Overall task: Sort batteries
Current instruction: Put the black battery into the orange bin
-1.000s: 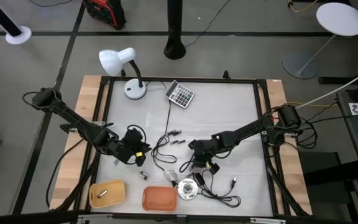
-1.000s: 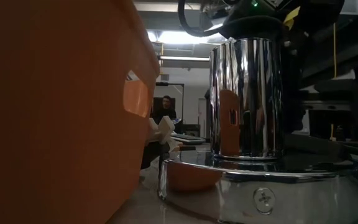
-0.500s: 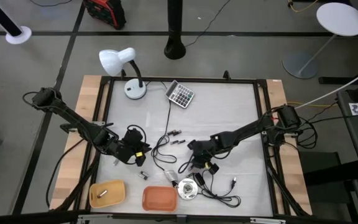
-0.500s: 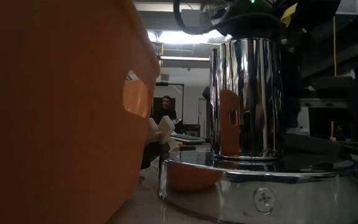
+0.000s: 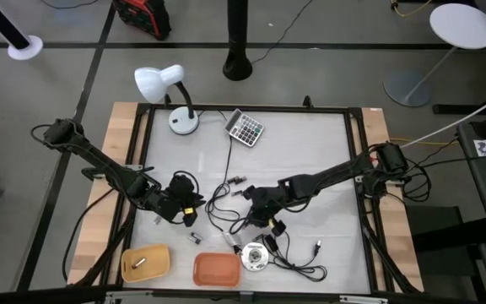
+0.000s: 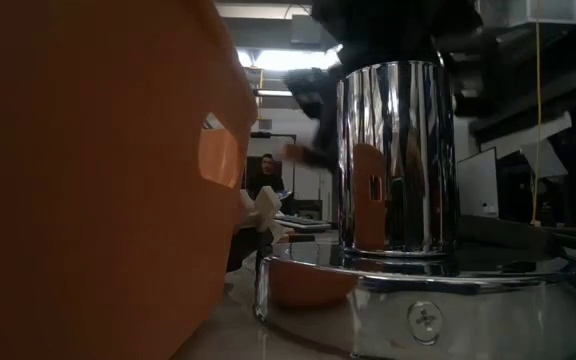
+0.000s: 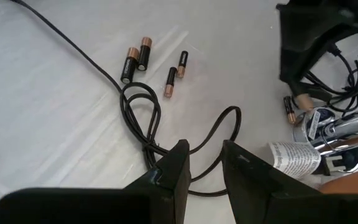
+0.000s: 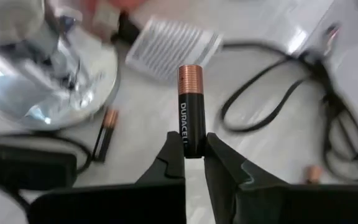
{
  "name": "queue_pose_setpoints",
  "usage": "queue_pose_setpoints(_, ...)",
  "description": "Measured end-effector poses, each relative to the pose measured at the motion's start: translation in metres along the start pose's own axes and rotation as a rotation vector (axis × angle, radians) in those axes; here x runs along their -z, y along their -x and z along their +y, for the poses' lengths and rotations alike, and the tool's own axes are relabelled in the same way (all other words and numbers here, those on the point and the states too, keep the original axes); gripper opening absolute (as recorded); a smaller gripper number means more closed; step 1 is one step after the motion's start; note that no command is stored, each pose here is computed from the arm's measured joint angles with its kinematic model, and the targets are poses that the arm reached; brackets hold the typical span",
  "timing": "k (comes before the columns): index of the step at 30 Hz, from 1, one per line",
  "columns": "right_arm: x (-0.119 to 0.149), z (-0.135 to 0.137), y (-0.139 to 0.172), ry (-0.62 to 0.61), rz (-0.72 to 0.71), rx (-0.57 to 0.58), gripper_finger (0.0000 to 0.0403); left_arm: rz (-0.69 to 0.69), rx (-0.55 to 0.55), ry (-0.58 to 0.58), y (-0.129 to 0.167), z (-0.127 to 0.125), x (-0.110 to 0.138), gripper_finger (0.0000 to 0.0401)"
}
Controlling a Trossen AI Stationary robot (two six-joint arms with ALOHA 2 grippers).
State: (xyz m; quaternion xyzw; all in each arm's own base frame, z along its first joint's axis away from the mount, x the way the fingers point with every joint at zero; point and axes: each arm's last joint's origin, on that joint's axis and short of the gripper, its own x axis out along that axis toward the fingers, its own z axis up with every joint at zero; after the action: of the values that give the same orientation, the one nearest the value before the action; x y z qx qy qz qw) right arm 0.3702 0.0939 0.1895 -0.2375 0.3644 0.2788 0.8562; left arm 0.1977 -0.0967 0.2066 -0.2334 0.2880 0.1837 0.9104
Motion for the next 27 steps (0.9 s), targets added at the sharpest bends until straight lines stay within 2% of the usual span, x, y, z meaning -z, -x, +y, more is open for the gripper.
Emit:
queue_pose_setpoints(6, -0.025, -0.004, 0.008, 0.025, -0.088, 0.019, 0.0025, -0.029, -0.021, -0.004, 0.000, 0.001, -0.001, 0.0086)
queue_pose_setpoints(15, -0.063, 0.026, 0.005, 0.140, -0.334, 0.002, 0.0024, -0.013, -0.068, -0.030, 0.000, 0.005, 0.002, 0.0086)
queue_pose_setpoints(22, -0.074, 0.049, -0.031, 0.206, -0.480, -0.001, 0.0024, -0.012, -0.080, -0.015, -0.001, 0.007, 0.001, 0.0086)
queue_pose_setpoints(27, -0.069, 0.056, -0.053, 0.214, -0.497, -0.006, 0.0024, -0.013, -0.073, 0.003, -0.001, 0.007, 0.001, 0.0086)
